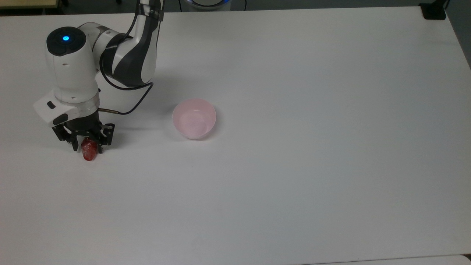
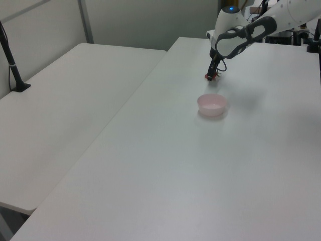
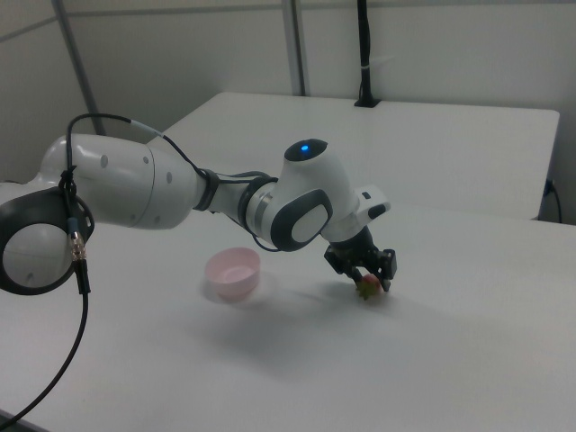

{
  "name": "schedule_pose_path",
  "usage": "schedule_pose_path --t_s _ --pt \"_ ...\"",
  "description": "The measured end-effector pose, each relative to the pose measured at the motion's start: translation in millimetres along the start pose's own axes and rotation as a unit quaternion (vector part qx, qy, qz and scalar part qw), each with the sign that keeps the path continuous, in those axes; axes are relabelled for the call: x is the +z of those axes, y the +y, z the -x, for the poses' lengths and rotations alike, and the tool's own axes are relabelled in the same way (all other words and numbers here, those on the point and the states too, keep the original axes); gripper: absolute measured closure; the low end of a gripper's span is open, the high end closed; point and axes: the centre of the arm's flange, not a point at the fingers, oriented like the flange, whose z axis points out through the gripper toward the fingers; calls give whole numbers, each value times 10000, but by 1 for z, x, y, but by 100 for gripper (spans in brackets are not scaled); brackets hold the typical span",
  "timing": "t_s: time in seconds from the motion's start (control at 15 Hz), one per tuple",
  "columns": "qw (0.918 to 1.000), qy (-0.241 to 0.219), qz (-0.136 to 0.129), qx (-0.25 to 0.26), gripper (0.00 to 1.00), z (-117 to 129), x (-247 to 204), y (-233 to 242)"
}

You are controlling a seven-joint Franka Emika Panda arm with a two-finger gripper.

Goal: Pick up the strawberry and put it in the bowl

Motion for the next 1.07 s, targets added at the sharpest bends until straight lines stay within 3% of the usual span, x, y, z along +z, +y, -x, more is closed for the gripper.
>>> schedule_pose_path --t_s 0.13,0.6,0.8,1.07 --pt "9999 50 -45 92 59 -1 -1 1" --pt "9997 119 -77 190 59 -3 -6 5" --pt "9988 362 -121 298 59 -13 -31 9" --pt "9969 518 -582 134 59 -40 -106 -36"
